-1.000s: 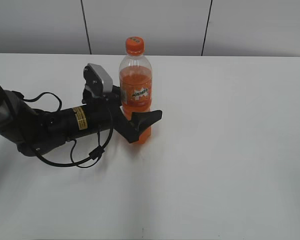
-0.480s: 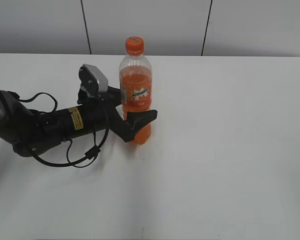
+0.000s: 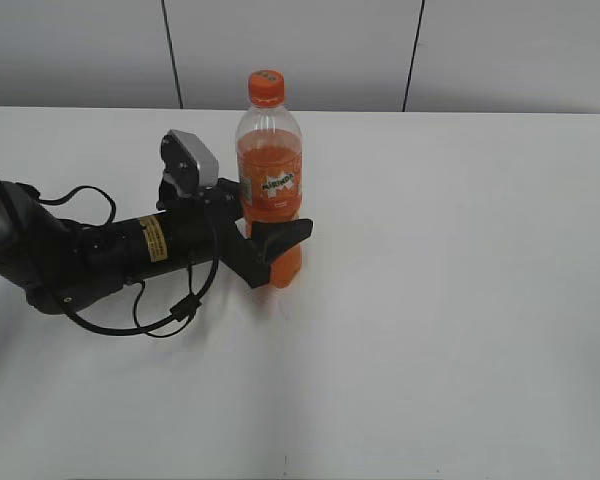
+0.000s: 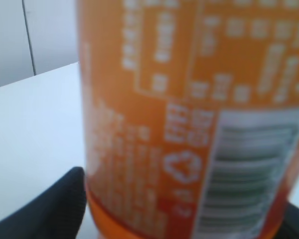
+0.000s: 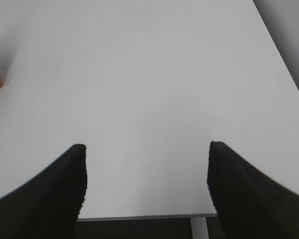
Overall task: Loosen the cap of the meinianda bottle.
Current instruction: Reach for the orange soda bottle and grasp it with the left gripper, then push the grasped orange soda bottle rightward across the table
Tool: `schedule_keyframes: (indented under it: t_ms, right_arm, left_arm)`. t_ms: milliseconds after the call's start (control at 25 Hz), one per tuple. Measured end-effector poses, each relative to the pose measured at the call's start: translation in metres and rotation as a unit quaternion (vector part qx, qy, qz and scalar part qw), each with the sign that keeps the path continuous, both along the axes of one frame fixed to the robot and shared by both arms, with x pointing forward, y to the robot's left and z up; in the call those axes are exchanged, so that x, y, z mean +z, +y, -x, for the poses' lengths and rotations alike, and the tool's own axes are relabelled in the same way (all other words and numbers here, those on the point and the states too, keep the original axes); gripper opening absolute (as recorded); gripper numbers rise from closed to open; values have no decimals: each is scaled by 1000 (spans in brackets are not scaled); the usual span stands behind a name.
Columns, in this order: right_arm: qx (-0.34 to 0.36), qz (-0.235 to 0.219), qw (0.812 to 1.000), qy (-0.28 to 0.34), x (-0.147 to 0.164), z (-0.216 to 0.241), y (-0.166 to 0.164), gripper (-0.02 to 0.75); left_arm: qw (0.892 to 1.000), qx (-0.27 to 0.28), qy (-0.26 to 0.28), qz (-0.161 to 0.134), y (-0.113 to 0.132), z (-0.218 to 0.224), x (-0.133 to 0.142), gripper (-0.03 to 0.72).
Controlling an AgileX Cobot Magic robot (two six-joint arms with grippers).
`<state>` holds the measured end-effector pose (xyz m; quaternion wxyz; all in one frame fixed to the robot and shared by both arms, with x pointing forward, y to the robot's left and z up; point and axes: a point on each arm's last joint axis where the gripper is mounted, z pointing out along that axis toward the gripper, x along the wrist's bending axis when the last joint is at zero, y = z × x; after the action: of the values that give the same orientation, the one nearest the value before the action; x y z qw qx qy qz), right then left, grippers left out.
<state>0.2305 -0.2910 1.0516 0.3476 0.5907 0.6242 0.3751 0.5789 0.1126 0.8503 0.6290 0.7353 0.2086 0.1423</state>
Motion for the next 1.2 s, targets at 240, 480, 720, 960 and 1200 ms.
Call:
schedule_keyframes:
  t_ms: [240,480,720,960,1200]
  right_arm:
    - [0,0,1000,0,0,0,0,566]
    - [0,0,1000,0,0,0,0,566]
    - [0,0,1000,0,0,0,0,566]
    - [0,0,1000,0,0,0,0,566]
    - [0,0,1000,0,0,0,0,566]
  left_arm:
    - [1000,-12,-1,-6,-1,2,-1,383]
    - [1000,-20,-2,-9,-1,3,-1,383]
    - [999,-47,-12,-7,-2,7,-1,383]
    - [990,-132,-33,-20,-4,19,-2,383]
    - [981,-186,-42,-24,-13,30,-1,383]
